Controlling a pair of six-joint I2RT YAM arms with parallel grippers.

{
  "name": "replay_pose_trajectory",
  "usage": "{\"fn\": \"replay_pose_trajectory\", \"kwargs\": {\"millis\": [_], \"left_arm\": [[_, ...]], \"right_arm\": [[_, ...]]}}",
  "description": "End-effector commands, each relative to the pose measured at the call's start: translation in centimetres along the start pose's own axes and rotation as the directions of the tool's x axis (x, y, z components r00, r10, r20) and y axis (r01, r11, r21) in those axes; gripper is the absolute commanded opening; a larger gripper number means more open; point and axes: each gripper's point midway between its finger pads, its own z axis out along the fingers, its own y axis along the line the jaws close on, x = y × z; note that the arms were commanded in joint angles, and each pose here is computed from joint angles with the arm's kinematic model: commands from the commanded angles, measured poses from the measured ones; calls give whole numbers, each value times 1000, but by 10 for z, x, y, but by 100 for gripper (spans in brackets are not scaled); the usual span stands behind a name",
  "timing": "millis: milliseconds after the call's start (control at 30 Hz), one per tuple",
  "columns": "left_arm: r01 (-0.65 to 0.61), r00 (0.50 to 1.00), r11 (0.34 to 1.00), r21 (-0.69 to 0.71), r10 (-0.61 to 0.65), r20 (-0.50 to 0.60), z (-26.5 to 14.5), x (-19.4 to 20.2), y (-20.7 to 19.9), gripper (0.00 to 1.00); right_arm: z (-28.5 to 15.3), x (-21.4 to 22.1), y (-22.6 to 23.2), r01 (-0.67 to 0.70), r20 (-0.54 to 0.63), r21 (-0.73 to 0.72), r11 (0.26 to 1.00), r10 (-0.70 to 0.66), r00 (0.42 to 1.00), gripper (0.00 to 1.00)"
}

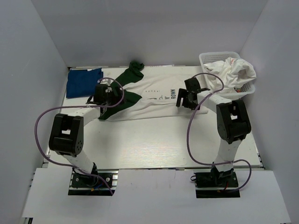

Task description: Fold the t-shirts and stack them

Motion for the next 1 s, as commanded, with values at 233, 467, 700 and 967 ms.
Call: {"fn": "replay_pose_trajectory", "kwargs": {"millis": [233, 467, 700, 967], "left_arm": [[73, 940, 994, -78, -95, -328, -24, 117, 33, 100], [171, 937, 978, -122, -199, -286, -111, 158, 40, 100], [313, 950, 950, -18, -313, 17, -161, 108, 22, 100], [145, 989, 989, -9, -145, 8, -135, 38, -5, 100]], "right_arm": [[-20, 67, 0, -126, -84, -77, 989, 120, 989, 90], [-73, 148, -33, -102, -97, -25, 994, 99, 990, 90], [-126, 120, 41, 137, 67, -272, 952, -123, 990, 90], [-131, 66, 130, 390, 226, -347, 853, -327, 917, 90]]}}
